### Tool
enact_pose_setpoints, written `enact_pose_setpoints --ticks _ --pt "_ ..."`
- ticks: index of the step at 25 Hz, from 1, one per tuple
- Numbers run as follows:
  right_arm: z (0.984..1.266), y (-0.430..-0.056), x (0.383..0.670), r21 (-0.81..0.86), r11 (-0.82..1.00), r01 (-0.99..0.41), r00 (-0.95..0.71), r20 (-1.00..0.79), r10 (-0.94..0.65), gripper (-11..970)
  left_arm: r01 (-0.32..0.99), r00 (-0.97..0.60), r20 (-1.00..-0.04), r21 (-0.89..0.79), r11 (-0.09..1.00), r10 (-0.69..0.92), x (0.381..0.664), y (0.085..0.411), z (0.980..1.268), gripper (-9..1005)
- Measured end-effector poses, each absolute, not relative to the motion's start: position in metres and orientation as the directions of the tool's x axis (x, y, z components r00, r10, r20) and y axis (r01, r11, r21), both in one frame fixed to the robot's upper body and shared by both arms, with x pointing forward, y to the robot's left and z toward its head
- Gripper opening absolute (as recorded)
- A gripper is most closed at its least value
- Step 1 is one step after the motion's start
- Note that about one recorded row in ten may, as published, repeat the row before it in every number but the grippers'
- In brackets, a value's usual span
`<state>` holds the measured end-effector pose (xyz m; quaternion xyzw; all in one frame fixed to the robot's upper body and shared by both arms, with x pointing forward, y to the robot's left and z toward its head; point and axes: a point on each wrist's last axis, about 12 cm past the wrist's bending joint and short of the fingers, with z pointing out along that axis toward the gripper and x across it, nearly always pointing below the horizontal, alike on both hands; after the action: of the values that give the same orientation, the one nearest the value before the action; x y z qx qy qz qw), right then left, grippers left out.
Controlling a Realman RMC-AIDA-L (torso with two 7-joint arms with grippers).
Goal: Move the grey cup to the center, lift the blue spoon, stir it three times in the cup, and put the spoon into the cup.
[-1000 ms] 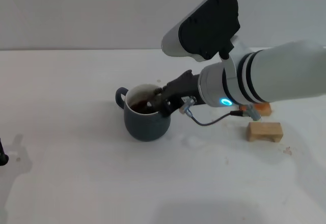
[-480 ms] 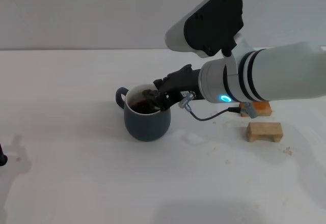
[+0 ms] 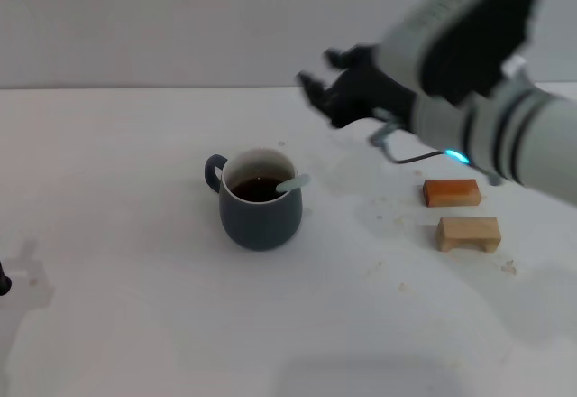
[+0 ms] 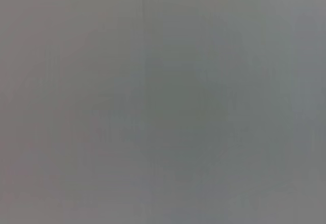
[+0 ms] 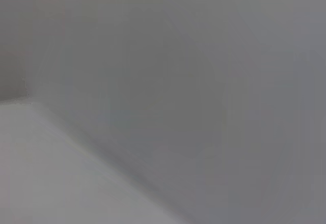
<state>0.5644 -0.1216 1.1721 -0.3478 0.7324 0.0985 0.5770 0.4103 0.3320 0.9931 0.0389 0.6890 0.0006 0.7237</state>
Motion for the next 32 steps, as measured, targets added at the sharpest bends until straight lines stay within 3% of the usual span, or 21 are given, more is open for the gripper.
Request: enact_pose_setpoints --ticks 4,5,7,9,10,14,19,22,27,32 --pt "1.140 -0.166 0.521 -0.357 0.869 -0.342 0.213 -0.930 -0.299 392 0.038 0.045 -0.997 0.058 0.998 0.056 0.407 0.335 0.992 -2" --pt "1.140 -0.166 0.521 -0.357 0.869 -0.342 0.213 -0.930 -0.299 392 0.035 0.044 -0.997 0.058 0.998 0.056 0.407 0.335 0.992 -2" --pt "1.106 -0.186 0.488 -0.364 0.905 -0.219 0.353 -0.895 -0.274 393 0.032 0.045 -0.997 0.058 0.998 0.056 0.407 0.336 0.992 -2" --pt "1.097 -0.191 0.476 -0.367 0.910 -0.192 0.398 -0.877 -0.269 393 0.032 0.045 -0.997 0.058 0.998 0.056 0.407 0.336 0.992 -2" --pt "1.085 -0.202 0.457 -0.345 0.928 -0.141 0.455 -0.855 -0.249 393 0.032 0.046 -0.997 0.058 0.998 0.056 0.408 0.336 0.993 -2" --pt "1.073 -0.219 0.437 -0.251 0.967 -0.045 0.448 -0.870 -0.205 392 0.033 0.047 -0.997 0.058 0.998 0.056 0.408 0.336 0.993 -2" --pt "1.041 -0.247 0.414 -0.147 0.984 0.099 0.278 -0.946 -0.169 392 0.031 0.046 -0.997 0.064 0.997 0.063 0.408 0.337 0.993 -2" --pt "1.020 -0.269 0.396 -0.018 0.988 0.155 0.192 -0.980 -0.048 394 0.029 0.046 -0.997 0.065 0.997 0.064 0.408 0.337 0.993 -2" --pt "1.008 -0.293 0.381 0.098 0.981 0.168 0.188 -0.980 0.066 478 0.017 0.050 -0.997 0.060 0.998 0.059 0.409 0.339 0.994 -2" --pt "1.004 -0.304 0.376 0.092 0.976 0.197 0.169 -0.984 0.058 561 0.014 0.051 -0.997 0.059 0.998 0.058 0.409 0.339 0.994 -2"
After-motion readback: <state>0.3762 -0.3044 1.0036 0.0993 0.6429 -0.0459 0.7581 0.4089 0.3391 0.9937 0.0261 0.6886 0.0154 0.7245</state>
